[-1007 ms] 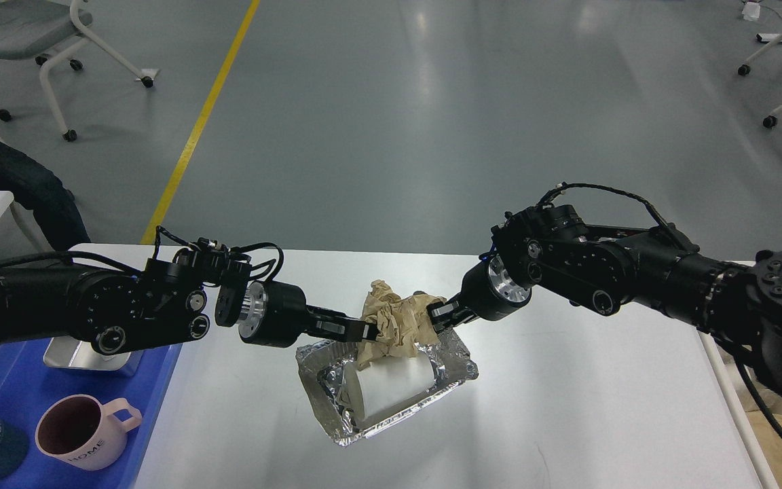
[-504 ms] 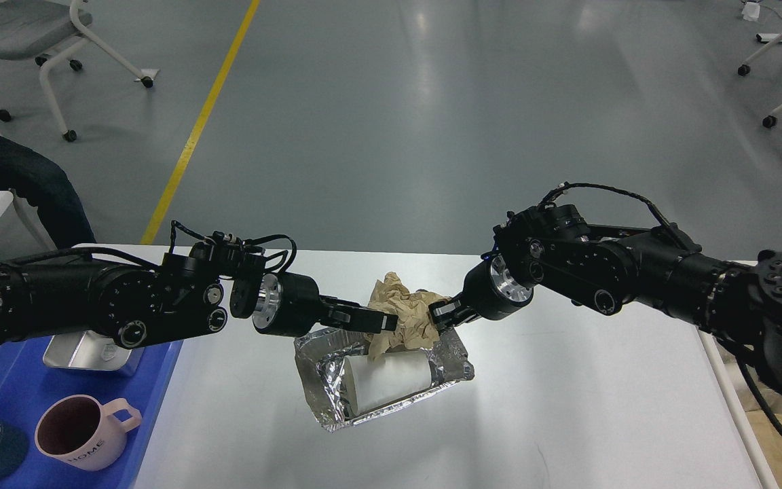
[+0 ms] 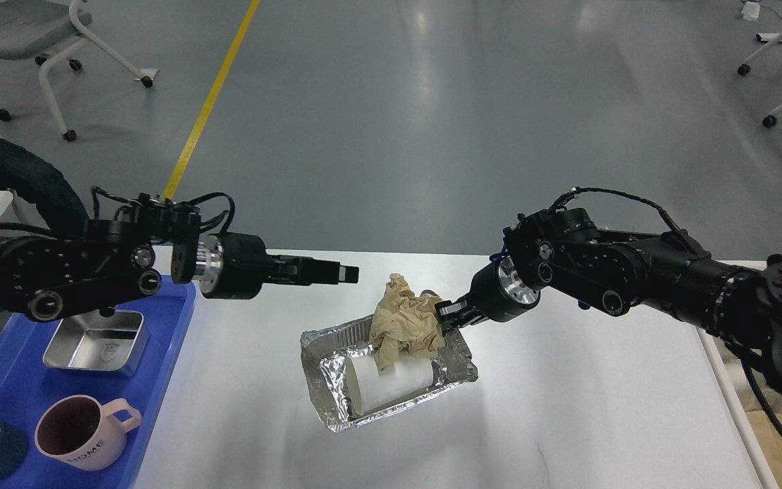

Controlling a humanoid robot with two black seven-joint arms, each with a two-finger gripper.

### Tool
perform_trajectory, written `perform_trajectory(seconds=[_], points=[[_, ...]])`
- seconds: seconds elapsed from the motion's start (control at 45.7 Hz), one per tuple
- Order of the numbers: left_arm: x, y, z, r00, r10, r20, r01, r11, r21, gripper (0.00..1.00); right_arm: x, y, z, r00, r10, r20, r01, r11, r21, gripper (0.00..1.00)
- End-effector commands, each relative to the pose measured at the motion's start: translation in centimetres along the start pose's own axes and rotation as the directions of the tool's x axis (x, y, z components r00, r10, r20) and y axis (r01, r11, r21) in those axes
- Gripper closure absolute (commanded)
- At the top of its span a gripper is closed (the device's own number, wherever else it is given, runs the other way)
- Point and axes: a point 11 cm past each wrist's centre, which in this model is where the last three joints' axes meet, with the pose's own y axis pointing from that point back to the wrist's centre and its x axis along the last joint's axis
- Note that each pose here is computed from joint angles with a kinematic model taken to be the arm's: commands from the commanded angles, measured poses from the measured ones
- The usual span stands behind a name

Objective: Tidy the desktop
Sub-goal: 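Raise the left gripper and carry the foil package to the white bin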

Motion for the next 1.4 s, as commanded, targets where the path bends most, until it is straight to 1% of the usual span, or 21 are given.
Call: perform_trajectory(seconds=[0.0, 0.066, 0.131, 0.241, 0.372, 0.547, 0.591, 0.679, 0.766, 0.854, 0.985, 1.073, 1.204, 1.38], points=[[2.4, 4.1, -1.2, 0.974, 0.170, -0.151, -0.173, 0.985, -0.007, 0.19, 0.2, 0.1, 0.0, 1.000, 0.011, 0.017, -0.012, 1.000, 0.010, 1.00], [3.1, 5.2, -1.8, 0.934, 0.249, -0.258, -0.263, 0.965, -0.020, 0.18, 0.3, 0.1, -0.1, 1.000, 0.017, 0.024, -0.017, 1.000, 0.016, 1.00], [3.4, 6.2, -2.6, 0.862, 0.321, -0.393, -0.360, 0.932, -0.029, 0.17, 0.6, 0.3, -0.2, 0.999, 0.034, 0.035, -0.035, 0.999, 0.028, 1.00], [3.2, 8.1, -4.8, 0.704, 0.410, -0.580, -0.506, 0.863, -0.005, 0.12, 1.2, 1.1, 0.0, 0.994, 0.072, 0.082, -0.076, 0.996, 0.054, 1.00], [0.9, 8.9, -7.7, 0.448, 0.443, -0.776, -0.644, 0.762, 0.064, 0.07, 1.7, 2.3, 1.3, 0.985, 0.109, 0.132, -0.116, 0.992, 0.049, 1.00], [-1.0, 10.6, -10.5, 0.217, 0.457, -0.863, -0.761, 0.632, 0.144, 0.05, 2.3, 5.0, 4.0, 0.957, 0.182, 0.228, -0.194, 0.980, 0.034, 1.00], [-1.6, 10.7, -11.1, 0.172, 0.456, -0.873, -0.775, 0.610, 0.165, 0.04, 2.5, 6.1, 5.0, 0.943, 0.210, 0.257, -0.223, 0.975, 0.021, 1.00], [-2.8, 10.4, -12.3, 0.106, 0.452, -0.886, -0.784, 0.586, 0.205, 0.04, 2.3, 8.6, 7.8, 0.911, 0.268, 0.313, -0.275, 0.961, -0.021, 1.00], [-4.0, 9.6, -13.6, 0.046, 0.451, -0.891, -0.781, 0.573, 0.249, 0.04, 1.0, 11.1, 11.4, 0.862, 0.324, 0.389, -0.321, 0.944, -0.074, 1.00], [-4.3, 9.1, -14.6, -0.002, 0.453, -0.891, -0.783, 0.554, 0.283, 0.04, -0.3, 14.0, 14.7, 0.795, 0.392, 0.462, -0.376, 0.917, -0.132, 1.00], [-3.7, 8.8, -14.8, -0.061, 0.428, -0.902, -0.810, 0.507, 0.295, 0.04, -3.9, 17.7, 19.6, 0.700, 0.465, 0.542, -0.408, 0.883, -0.232, 1.00], [-3.2, 8.1, -14.4, -0.092, 0.392, -0.916, -0.828, 0.480, 0.288, 0.04, -5.9, 20.6, 22.1, 0.625, 0.525, 0.578, -0.437, 0.849, -0.297, 1.00], [-3.6, 6.9, -14.2, -0.116, 0.364, -0.924, -0.828, 0.479, 0.293, 0.04, -8.3, 24.2, 25.0, 0.493, 0.608, 0.622, -0.484, 0.786, -0.385, 1.00], [-3.8, 5.8, -13.8, -0.123, 0.341, -0.932, -0.825, 0.487, 0.287, 0.04, -11.9, 27.7, 29.1, 0.304, 0.693, 0.654, -0.505, 0.699, -0.506, 1.00]])
